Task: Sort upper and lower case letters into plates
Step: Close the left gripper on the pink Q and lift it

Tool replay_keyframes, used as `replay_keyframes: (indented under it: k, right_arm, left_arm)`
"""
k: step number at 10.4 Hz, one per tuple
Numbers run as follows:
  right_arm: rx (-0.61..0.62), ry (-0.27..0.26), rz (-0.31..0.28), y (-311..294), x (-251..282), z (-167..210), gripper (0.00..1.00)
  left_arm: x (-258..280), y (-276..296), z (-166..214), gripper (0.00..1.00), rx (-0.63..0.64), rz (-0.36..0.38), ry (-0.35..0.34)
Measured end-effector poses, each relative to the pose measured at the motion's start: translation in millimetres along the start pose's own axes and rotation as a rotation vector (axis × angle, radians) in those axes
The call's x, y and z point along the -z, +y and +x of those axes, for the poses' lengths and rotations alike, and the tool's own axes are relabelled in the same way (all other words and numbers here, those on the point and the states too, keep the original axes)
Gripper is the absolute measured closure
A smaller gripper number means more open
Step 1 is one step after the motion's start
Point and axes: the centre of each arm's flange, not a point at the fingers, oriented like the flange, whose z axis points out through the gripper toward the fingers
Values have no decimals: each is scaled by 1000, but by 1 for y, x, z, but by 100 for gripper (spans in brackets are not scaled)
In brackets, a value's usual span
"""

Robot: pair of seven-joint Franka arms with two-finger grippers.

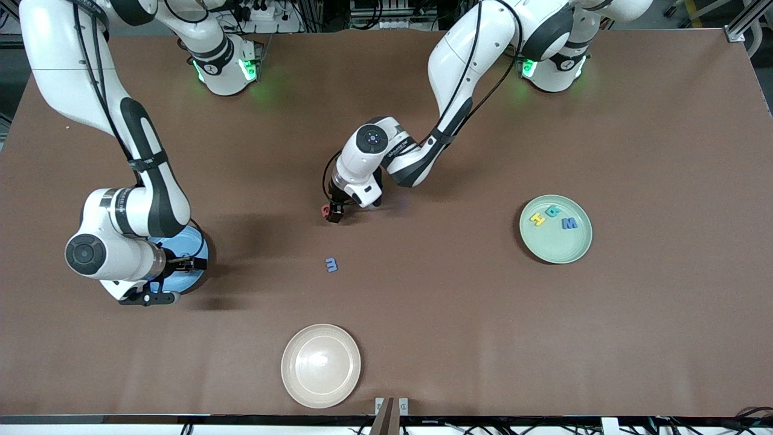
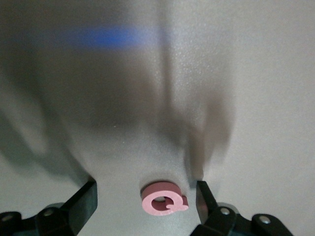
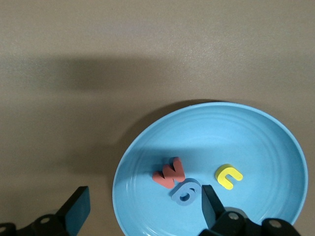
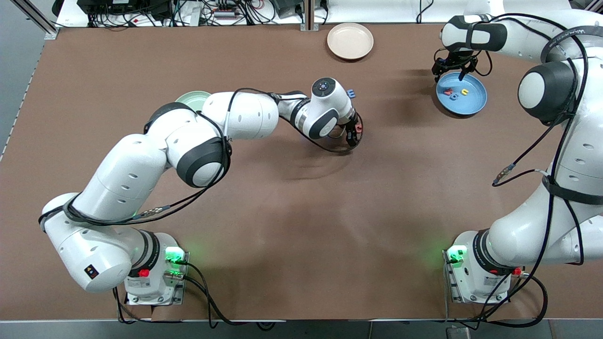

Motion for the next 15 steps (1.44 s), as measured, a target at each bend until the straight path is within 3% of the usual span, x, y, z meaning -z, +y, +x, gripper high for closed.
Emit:
replay_keyframes:
  k: [12,14,15]
  right_arm:
    - [6,1,1,-4,0,0,0]
    - [7,1,1,-4,0,0,0]
    - [7,1,1,-5,0,0,0]
  left_arm:
    - [-6,-2,-6,13,70,-4,-36]
    - [-6,-2,-7,22,67,-10,-38]
    - [-4,-1,-8,32,66,-15,-41]
